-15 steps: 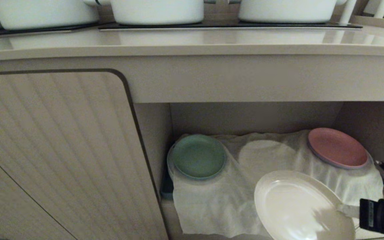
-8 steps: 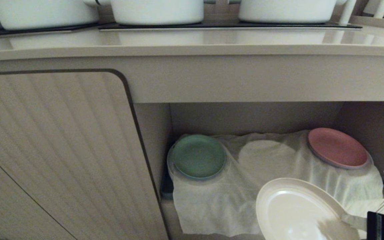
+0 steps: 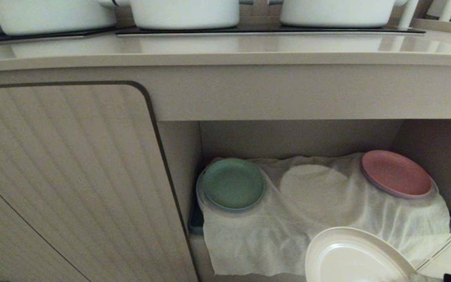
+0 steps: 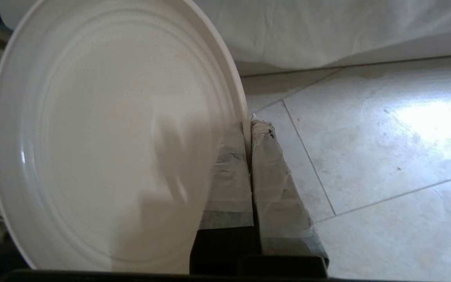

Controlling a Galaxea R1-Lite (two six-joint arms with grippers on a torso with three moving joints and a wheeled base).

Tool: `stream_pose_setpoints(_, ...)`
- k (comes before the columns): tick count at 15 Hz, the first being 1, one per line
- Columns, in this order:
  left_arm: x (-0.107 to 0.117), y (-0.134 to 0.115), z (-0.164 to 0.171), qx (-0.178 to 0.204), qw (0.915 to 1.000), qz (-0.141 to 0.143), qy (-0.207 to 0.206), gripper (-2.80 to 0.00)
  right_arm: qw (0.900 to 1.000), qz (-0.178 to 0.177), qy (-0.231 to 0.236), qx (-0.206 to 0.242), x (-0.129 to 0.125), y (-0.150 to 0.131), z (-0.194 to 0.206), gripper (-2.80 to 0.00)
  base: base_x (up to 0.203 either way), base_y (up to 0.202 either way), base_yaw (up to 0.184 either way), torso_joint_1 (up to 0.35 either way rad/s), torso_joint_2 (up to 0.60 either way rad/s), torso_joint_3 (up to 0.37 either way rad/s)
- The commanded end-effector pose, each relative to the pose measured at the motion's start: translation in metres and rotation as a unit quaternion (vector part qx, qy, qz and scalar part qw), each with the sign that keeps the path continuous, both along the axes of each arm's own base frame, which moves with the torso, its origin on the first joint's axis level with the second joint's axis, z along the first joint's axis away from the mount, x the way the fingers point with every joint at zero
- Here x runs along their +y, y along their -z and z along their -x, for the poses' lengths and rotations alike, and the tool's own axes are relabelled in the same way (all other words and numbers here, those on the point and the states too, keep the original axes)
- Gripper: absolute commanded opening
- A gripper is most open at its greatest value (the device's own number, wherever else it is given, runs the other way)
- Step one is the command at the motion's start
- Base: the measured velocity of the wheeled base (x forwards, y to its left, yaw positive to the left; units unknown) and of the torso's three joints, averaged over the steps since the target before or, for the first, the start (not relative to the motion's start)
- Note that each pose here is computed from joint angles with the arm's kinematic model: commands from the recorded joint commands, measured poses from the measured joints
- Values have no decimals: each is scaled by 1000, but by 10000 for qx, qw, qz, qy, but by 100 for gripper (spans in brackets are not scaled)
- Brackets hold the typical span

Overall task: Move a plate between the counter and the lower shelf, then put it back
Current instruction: Put the plate

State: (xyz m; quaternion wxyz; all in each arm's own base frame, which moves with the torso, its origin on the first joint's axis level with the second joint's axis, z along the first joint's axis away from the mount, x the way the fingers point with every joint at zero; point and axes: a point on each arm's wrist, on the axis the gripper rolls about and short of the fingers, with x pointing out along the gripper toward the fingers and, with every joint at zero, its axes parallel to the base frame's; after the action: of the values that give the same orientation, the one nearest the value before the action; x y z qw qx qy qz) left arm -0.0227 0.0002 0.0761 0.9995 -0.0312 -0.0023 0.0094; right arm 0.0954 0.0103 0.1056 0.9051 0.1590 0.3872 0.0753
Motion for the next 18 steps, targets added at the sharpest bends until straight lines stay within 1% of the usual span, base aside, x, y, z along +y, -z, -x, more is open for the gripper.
stream_pose_setpoints(1,0,0,0,-3,10000,3,-5,-280,9999,74,-93,-108,-1,1,12,-280,0,0,0,0,0,0)
stream_pose_setpoints(4,0,0,0,-3,10000,3,-5,-280,9998,96,-143,-98,-1,4,23,-280,0,0,0,0,0,0)
stream_pose_setpoints(8,0,0,0,-3,10000,3,-5,-280,9998,109,-166,-64,-1,7,24,-280,0,0,0,0,0,0)
stream_pose_setpoints(12,0,0,0,-3,10000,3,-5,-280,9994,203,-280,-75,-1,9,25,-280,0,0,0,0,0,0)
stream_pose_setpoints(18,0,0,0,-3,10000,3,-5,-280,9993,151,-328,17,-1,14,28,-280,0,0,0,0,0,0)
